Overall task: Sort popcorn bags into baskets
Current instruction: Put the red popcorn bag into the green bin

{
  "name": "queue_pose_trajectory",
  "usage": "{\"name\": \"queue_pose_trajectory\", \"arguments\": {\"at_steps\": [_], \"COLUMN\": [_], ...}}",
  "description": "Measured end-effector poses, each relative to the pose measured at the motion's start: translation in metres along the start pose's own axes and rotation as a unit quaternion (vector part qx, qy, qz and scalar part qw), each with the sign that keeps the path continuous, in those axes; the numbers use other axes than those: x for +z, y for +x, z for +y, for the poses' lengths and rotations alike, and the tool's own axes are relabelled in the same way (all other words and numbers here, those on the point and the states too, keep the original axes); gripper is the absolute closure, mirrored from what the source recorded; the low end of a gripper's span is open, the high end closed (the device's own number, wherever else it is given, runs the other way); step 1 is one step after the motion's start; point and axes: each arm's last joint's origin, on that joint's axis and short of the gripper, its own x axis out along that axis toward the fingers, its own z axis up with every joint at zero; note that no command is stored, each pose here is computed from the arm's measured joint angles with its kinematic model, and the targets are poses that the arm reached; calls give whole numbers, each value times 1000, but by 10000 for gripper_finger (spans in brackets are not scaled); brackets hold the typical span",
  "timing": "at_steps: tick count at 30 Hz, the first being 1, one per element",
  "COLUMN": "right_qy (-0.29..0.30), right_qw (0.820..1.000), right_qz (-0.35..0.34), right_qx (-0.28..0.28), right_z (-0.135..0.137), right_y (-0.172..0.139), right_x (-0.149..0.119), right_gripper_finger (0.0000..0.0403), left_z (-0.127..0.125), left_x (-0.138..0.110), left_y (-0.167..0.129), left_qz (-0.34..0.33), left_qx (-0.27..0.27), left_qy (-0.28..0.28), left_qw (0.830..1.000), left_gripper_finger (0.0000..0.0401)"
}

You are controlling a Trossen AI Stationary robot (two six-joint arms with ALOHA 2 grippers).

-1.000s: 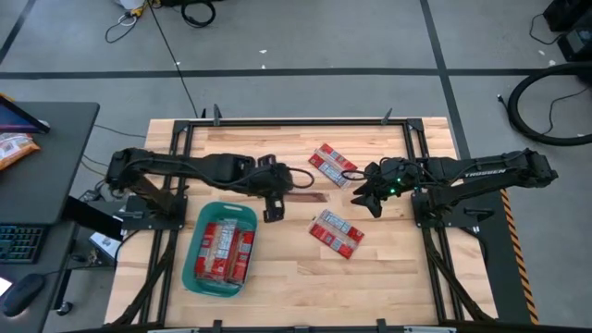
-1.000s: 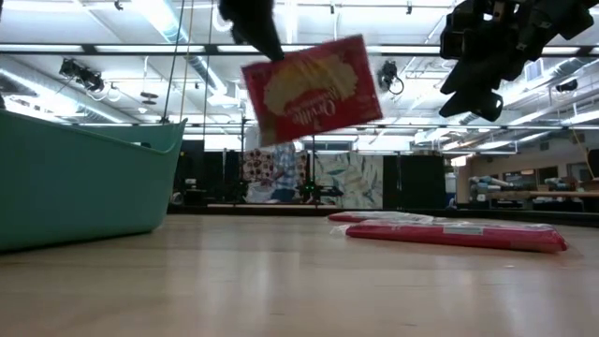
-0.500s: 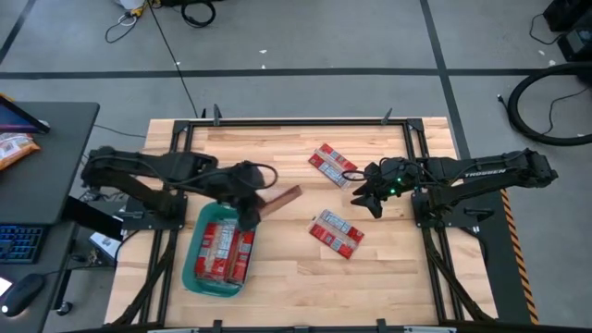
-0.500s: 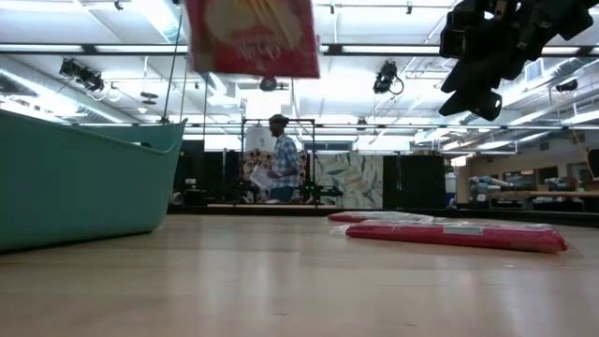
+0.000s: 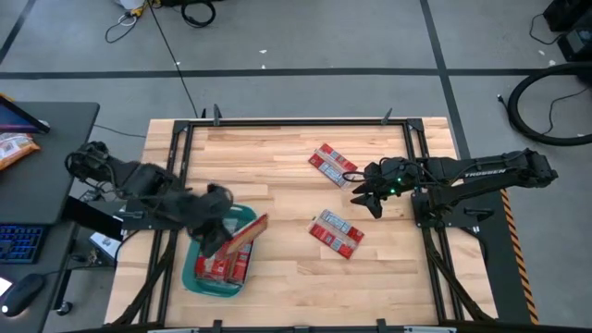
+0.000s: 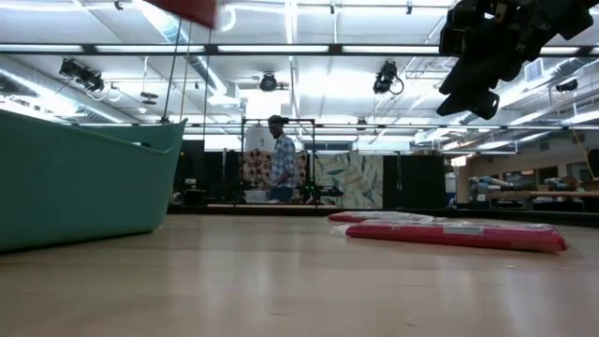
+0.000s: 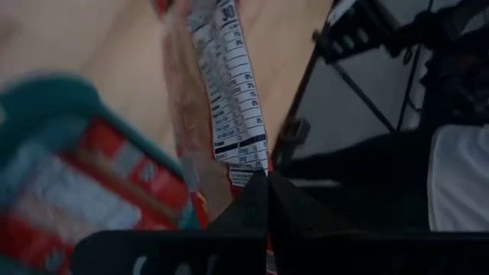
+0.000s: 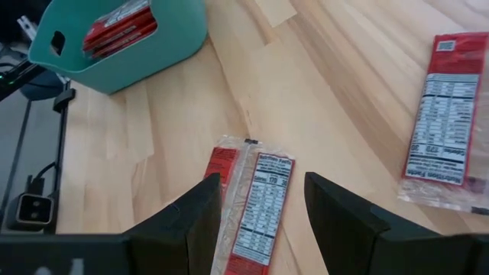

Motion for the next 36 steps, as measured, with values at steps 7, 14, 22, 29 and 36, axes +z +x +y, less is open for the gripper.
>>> {"name": "queue_pose_trajectory", "arguments": {"at_steps": [7, 14, 22, 29, 36], "right_qy": [-11, -22, -23, -26, -28], "right_qw": [1000, 1000, 1000, 1000, 999], "right_qz": [-8, -10, -11, -12, -12], "right_qx": [-13, -12, -12, -11, -11], "right_z": [-1, 0, 0, 0, 0], "right_y": [0, 0, 0, 0, 0], "right_x": [1, 1, 1, 1, 1], "right_gripper_finger": [211, 211, 211, 211, 211], "left_z": [-3, 9, 18, 26, 31], "left_x": [-34, -58, -67, -80, -94], "left_y": [-5, -12, -12, 21, 58], "left_qz": [45, 36, 24, 44, 77], "left_qx": [42, 142, 220, 290, 290], "left_qy": [-55, -106, -171, -214, -285], "left_qw": [997, 984, 960, 932, 911], "left_gripper_finger": [397, 397, 397, 397, 396]}}
